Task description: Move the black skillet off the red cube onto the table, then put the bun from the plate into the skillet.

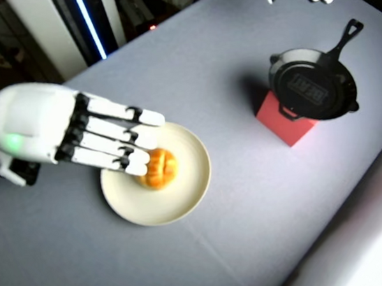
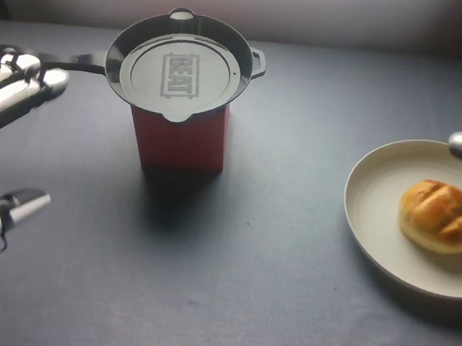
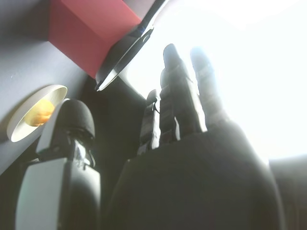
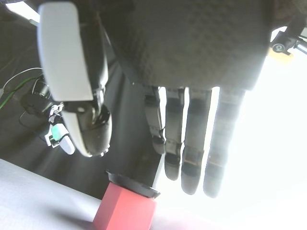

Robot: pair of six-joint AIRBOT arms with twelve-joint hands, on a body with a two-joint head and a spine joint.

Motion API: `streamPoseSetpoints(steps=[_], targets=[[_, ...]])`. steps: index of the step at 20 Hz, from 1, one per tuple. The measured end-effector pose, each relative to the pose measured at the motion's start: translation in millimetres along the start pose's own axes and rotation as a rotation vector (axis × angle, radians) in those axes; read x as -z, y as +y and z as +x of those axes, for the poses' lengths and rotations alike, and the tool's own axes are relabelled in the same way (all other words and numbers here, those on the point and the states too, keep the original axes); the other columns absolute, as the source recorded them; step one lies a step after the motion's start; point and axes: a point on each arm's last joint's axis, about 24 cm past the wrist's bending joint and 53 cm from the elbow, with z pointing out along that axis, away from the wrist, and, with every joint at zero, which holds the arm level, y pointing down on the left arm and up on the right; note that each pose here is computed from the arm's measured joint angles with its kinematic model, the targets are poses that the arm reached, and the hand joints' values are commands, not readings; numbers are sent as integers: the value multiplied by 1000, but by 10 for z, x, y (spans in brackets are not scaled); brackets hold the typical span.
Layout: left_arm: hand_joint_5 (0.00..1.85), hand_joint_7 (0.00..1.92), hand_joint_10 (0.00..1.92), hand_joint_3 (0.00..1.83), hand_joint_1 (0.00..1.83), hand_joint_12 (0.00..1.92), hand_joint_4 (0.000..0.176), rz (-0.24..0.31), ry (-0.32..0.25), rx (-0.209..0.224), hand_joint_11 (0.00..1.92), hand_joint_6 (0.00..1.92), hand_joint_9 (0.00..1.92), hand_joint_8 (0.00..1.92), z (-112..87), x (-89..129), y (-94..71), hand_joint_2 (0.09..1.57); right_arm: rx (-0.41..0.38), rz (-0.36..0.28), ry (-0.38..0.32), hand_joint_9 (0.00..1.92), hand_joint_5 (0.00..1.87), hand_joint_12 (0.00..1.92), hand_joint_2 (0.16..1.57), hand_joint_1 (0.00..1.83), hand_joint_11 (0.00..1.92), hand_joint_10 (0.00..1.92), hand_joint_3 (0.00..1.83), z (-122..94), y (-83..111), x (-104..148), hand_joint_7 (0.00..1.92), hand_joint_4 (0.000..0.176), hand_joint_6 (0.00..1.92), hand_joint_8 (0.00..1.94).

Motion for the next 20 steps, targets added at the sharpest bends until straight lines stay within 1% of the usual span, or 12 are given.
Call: streamPoseSetpoints(steps=[3, 5, 6, 8, 9, 10, 11, 13, 15, 17, 18, 20], targets=[[363, 268, 18, 0, 613, 760, 29, -2, 4, -2, 0, 0, 228, 5, 13, -34, 25, 1035, 0, 1, 0, 358, 444, 438, 1313, 468, 236, 0, 1, -1, -2, 0, 354, 0, 0, 1], [359, 253, 2, 4, 696, 590, 53, -18, -17, 3, 0, 1, 203, 3, -30, -144, 112, 1058, 0, 1, 1, 351, 438, 427, 1316, 457, 234, 1, 2, 3, -3, 0, 348, 0, 0, 0], [345, 232, 10, 5, 719, 396, 44, -26, -28, 9, 0, 3, 146, 5, -54, -201, 146, 1078, 2, 1, 3, 350, 439, 425, 1317, 456, 234, 1, 2, 4, -7, -1, 345, 0, 0, 0], [353, 232, 2, 0, 724, 191, 22, -56, -61, 31, 0, 1, 124, 1, -128, -386, 267, 1068, 3, 7, 4, 358, 443, 390, 1312, 445, 258, 0, 0, 2, -25, -1, 355, 0, 0, 0], [359, 233, 3, 0, 717, 200, 27, -69, -74, 47, 0, 1, 128, 1, -155, -495, 321, 1056, 3, 8, 5, 361, 450, 383, 1311, 441, 266, 0, 0, 4, -28, -1, 357, 0, 2, 0], [379, 255, 3, 0, 718, 277, 53, -77, -74, 51, 0, 2, 145, 2, -155, -568, 362, 1020, 4, 7, 7, 357, 441, 376, 1314, 412, 267, 0, 1, 9, -26, -1, 352, 0, 1, 0], [380, 270, 2, 0, 681, 265, 64, -90, -69, 59, 0, 0, 149, 2, -145, -647, 417, 996, 7, 5, 10, 361, 447, 375, 1316, 406, 270, 2, 2, 13, -24, -1, 359, 0, 4, 3], [370, 280, 6, 0, 680, 254, 64, -130, -50, 84, 0, 0, 163, 4, -91, -807, 559, 968, 9, 6, 14, 349, 442, 365, 1323, 411, 247, 0, 5, 23, -33, -3, 366, 0, 2, 5], [380, 303, 12, 0, 728, 423, 103, -163, -31, 107, 0, 2, 222, 3, -62, -987, 679, 962, 14, 4, 17, 366, 449, 374, 1328, 435, 264, 6, 3, 25, -35, -4, 377, 2, 3, 7], [380, 311, 11, 2, 732, 595, 89, -185, -26, 108, 0, 1, 260, 1, -89, -1132, 759, 986, 17, 1, 21, 373, 448, 378, 1334, 393, 259, 6, 5, 34, -38, -7, 383, 7, 2, 5], [392, 327, 12, 0, 754, 611, 97, -201, -23, 110, 0, 6, 269, 7, -112, -1218, 810, 983, 16, 2, 25, 390, 463, 390, 1342, 419, 260, 9, 4, 52, -43, -9, 404, 0, 5, 9], [401, 363, 19, 2, 749, 752, 97, -221, -20, 131, 0, 3, 329, 8, -141, -1361, 880, 999, 16, 7, 34, 398, 483, 401, 1342, 412, 252, 5, 2, 88, -66, -15, 426, 0, 8, 8]])
